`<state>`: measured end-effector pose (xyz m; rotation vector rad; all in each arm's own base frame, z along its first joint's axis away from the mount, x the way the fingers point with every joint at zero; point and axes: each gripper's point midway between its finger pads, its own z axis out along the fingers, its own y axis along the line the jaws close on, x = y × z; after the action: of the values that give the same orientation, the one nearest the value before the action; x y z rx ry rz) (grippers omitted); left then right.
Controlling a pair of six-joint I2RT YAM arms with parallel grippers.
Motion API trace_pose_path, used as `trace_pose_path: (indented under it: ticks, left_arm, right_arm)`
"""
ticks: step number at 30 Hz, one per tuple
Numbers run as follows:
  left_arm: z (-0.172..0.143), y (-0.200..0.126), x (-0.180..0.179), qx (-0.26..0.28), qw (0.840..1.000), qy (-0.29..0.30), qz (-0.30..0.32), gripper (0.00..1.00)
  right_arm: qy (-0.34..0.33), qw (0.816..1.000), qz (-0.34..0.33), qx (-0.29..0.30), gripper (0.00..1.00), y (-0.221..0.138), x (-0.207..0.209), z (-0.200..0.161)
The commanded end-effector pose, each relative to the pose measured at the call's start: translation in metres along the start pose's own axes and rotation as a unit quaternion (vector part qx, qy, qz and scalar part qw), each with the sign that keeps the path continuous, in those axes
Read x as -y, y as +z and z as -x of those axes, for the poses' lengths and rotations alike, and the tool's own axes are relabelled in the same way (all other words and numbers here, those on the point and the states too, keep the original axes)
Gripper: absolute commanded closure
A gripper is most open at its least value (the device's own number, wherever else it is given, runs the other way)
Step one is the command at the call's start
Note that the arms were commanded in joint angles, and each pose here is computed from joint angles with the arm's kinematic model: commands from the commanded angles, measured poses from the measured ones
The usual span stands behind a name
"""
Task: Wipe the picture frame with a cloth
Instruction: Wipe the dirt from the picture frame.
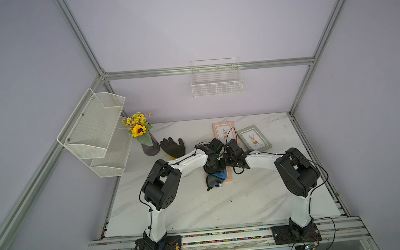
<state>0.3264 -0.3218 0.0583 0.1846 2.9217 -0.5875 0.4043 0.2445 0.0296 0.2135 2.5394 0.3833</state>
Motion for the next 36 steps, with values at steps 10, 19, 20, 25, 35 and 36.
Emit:
trace_pose_path:
  ticks: [10,19,20,25,35,36]
  left_arm:
    - [0.0,-0.045,-0.126,0.02,0.983,-0.079,0.162,0.99]
    - [0.013,-0.043,-0.089,0.03,0.991,-0.045,0.119,0.99]
    - [0.014,-0.04,-0.074,0.03,0.993,-0.031,0.108,0.99]
    - [0.012,-0.019,-0.01,0.011,1.0,0.004,0.028,0.99]
    - [0.007,-0.061,-0.03,0.044,0.997,0.014,0.069,0.99]
    - [0.01,-0.072,-0.038,0.054,0.995,0.011,0.078,0.99]
  right_arm:
    - [0.013,0.999,-0.035,-0.036,0.71,0.008,0.022,-0.025]
    - [0.007,0.998,-0.04,-0.038,0.71,0.01,0.023,-0.025]
    - [0.007,0.998,-0.04,-0.039,0.71,0.01,0.024,-0.026]
    - [0.008,0.998,-0.04,-0.039,0.71,0.011,0.023,-0.026]
    - [0.005,0.999,-0.04,-0.037,0.71,0.01,0.023,-0.024]
    - [0.005,0.999,-0.04,-0.036,0.71,0.01,0.023,-0.024]
